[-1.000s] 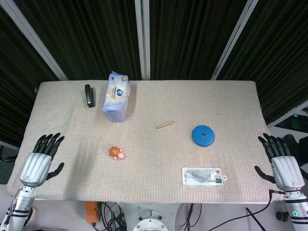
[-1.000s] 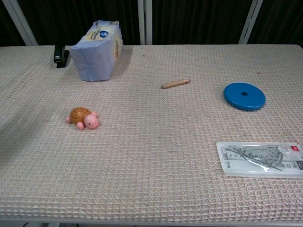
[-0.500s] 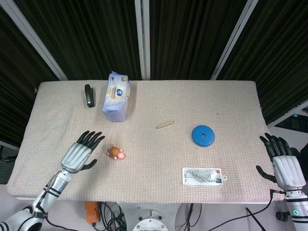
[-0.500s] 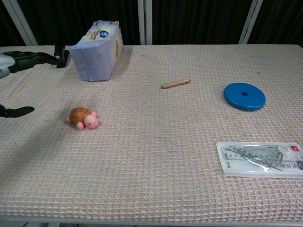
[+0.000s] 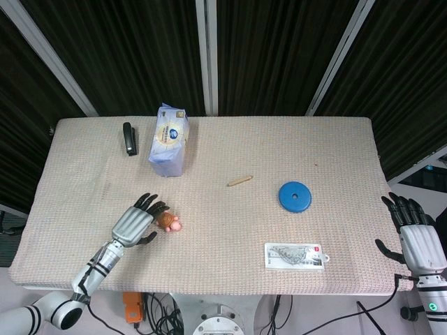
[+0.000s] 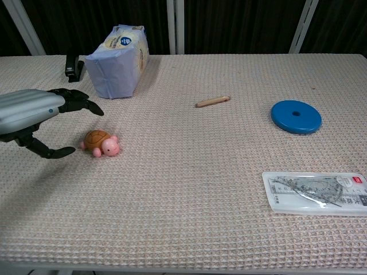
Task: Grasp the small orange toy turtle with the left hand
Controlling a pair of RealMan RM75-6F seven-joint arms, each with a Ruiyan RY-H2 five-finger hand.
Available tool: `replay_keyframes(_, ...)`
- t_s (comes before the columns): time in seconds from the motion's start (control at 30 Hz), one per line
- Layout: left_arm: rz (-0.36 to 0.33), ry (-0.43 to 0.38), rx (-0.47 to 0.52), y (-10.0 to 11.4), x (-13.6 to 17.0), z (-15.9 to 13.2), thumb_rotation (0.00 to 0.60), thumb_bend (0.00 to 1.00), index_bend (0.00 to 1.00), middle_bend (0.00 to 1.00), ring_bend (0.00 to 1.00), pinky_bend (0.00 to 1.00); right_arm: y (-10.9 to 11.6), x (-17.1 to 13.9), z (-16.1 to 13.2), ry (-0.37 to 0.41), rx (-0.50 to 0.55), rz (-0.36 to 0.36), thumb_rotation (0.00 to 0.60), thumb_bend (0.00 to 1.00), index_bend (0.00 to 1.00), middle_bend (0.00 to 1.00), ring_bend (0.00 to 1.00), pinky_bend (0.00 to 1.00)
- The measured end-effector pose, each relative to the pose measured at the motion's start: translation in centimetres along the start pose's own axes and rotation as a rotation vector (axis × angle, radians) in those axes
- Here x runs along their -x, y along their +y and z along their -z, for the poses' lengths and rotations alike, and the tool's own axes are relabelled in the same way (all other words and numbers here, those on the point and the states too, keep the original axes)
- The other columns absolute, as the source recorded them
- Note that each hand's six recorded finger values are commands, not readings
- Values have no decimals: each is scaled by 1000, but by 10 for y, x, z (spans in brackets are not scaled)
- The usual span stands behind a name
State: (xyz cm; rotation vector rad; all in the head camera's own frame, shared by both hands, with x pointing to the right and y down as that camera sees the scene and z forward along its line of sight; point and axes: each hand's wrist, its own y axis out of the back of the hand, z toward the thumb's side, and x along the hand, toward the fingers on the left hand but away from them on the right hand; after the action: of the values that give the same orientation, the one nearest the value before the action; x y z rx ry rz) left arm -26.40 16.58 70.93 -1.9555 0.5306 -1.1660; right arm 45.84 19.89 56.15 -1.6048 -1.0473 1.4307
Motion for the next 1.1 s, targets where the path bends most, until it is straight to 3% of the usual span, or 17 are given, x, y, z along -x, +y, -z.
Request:
replay_keyframes(0.33,18,-20,-9,-10,-11,-3,600,343,245,205,0,5,-2,1,3,-9,2,-3,600,158,0,0,0,0)
replay_keyframes(0.6,24,-15,-8,-16,-18,-3,600,345,347,322,3,41,-3,2,7,-23,2,-9,600,158,0,0,0,0)
replay_keyframes(0.8,-14,-8,-7,-15,-22,-2,600,346,511,501,151,99,-3,3,8,-26,2,-12,600,158,0,0,0,0)
replay_keyframes(1.1,-21,16,-24,-22,-23,5,600,361,688,666,315,167,-4,3,7,-25,1,-15,600,158,0,0,0,0)
